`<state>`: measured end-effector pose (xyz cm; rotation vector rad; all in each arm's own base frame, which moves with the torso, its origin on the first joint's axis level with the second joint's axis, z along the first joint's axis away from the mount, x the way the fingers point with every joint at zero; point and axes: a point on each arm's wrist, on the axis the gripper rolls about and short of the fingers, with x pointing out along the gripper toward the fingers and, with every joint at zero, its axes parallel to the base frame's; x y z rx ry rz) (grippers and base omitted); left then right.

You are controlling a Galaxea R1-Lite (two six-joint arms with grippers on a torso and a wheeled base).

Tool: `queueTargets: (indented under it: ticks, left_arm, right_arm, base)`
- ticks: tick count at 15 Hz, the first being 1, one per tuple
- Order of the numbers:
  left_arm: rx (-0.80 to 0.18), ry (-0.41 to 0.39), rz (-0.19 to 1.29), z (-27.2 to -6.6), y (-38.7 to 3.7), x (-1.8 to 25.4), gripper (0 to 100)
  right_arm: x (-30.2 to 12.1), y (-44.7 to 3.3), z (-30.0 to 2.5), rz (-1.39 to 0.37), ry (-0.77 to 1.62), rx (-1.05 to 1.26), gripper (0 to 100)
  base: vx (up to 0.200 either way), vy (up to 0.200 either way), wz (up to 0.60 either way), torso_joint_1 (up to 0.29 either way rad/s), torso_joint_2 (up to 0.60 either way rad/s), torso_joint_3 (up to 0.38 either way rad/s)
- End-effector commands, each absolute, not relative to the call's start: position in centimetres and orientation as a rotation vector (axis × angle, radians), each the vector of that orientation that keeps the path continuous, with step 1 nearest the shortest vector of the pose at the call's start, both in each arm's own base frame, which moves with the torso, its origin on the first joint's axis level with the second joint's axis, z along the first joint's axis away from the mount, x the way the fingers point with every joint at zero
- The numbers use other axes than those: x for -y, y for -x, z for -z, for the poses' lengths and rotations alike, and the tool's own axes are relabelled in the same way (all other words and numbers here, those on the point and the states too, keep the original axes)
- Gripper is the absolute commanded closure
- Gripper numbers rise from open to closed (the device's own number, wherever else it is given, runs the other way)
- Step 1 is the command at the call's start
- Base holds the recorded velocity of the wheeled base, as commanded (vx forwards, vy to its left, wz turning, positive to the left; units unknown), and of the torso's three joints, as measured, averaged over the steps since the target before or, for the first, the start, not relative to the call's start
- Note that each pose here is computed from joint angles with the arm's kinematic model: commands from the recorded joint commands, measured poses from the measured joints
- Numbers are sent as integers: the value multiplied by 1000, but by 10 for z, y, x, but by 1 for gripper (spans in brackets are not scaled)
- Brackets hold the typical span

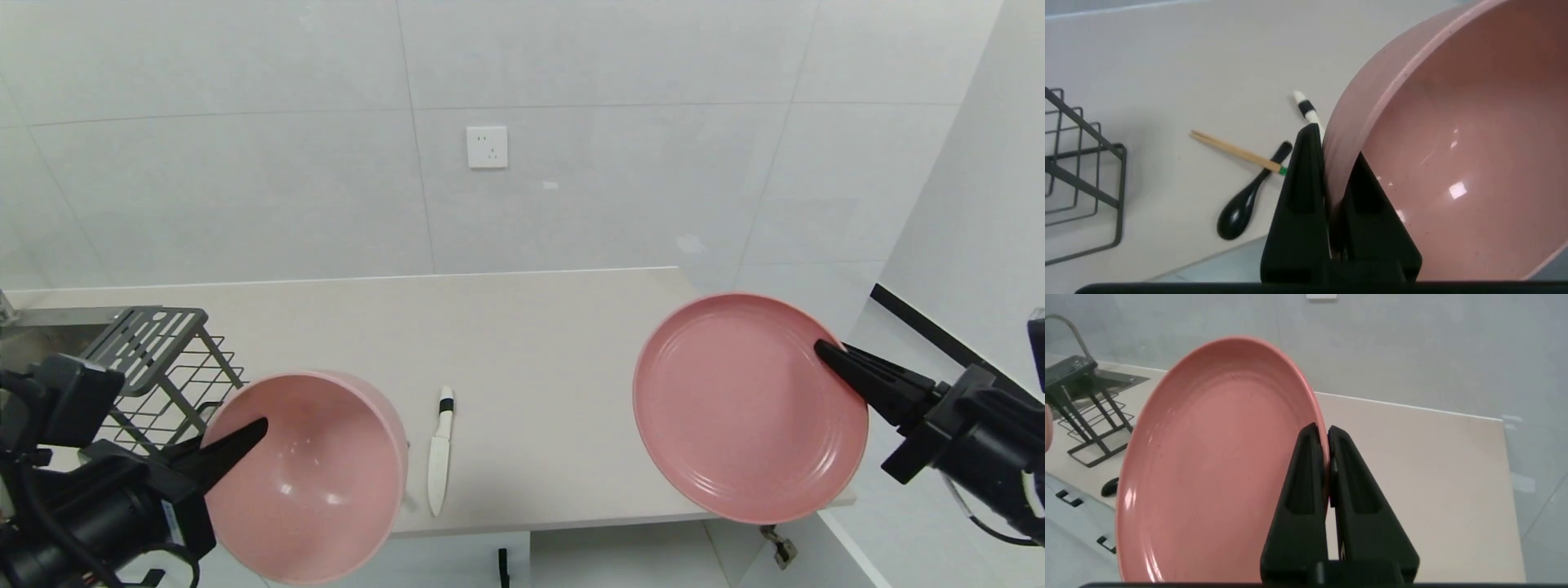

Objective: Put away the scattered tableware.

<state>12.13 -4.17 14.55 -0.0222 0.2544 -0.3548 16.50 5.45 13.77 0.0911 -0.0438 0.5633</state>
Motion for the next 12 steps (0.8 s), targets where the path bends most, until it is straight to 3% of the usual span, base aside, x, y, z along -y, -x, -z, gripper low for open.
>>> queueTargets:
  ticks: [1,9,12]
  left_arm:
    - [-277,6,360,-141,-124,43,100]
    - [-217,11,356,-146,-130,44,100]
    - [-238,6,363,-142,-130,46,100]
  right_arm:
    - [-57,-167,-142,-577,-75,70,100]
    - [-60,-171,-146,-585,-54,98,100]
    - [-62,-170,-146,-593,-54,96,100]
  base:
    - [0,0,0,0,0,0]
    - [-200,0,0,2,1,2]
    - [0,0,0,0,0,0]
